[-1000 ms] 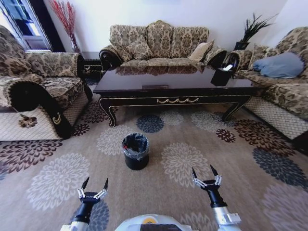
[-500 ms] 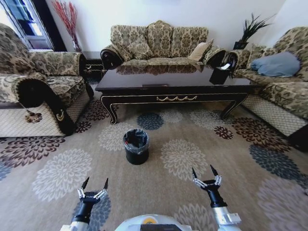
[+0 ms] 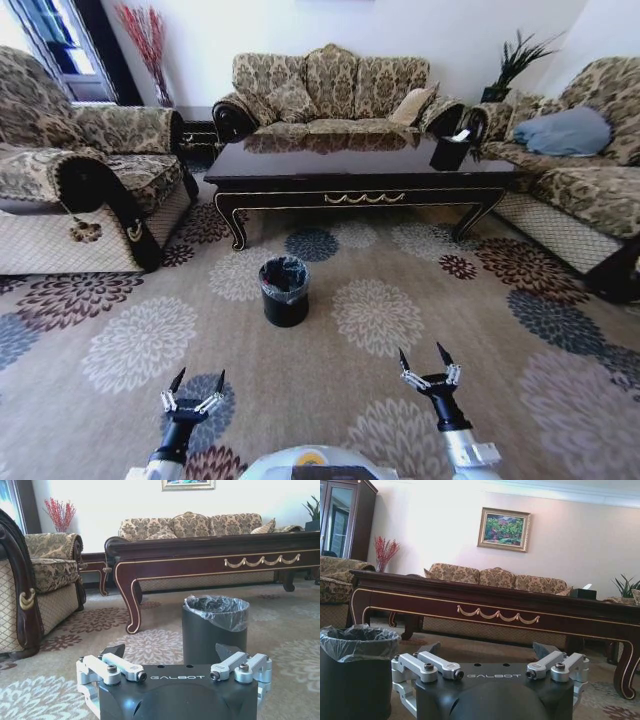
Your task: Move to the front of the table and pick up the trash from the floor, then place it into the trash bin.
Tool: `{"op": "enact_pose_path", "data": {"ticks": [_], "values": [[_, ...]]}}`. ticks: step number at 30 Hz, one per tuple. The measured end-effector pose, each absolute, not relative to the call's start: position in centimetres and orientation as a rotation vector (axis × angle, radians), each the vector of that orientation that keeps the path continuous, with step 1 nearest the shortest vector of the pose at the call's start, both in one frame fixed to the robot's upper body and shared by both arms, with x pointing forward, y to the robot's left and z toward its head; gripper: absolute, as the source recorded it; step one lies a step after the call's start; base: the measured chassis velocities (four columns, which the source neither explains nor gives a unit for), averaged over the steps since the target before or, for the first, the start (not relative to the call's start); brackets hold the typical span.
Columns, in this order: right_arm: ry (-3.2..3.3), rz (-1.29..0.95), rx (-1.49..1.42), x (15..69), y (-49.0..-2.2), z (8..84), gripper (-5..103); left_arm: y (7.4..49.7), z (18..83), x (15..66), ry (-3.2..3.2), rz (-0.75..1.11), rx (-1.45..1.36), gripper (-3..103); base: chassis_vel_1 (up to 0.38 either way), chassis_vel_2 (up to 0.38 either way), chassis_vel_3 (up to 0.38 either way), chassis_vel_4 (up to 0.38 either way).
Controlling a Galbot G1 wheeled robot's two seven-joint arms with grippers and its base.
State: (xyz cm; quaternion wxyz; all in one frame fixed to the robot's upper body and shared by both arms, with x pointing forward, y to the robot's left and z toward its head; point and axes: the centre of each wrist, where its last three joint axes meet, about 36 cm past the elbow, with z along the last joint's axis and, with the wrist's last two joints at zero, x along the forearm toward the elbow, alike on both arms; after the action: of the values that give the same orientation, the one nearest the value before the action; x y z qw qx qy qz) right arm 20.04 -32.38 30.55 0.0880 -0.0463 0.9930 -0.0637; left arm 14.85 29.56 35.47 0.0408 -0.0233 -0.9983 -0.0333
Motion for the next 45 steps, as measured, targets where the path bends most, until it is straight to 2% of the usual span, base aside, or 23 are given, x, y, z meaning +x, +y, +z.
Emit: {"op": "enact_pose_path", "data": {"ticks": [45], "values": [[2.956, -0.19, -0.138, 20.03, -32.38, 30.54, 100, 29.56, 35.46, 14.85, -3.057, -0.102, -0.071, 100, 0.136, -0.139, -0.14, 0.142]]}}
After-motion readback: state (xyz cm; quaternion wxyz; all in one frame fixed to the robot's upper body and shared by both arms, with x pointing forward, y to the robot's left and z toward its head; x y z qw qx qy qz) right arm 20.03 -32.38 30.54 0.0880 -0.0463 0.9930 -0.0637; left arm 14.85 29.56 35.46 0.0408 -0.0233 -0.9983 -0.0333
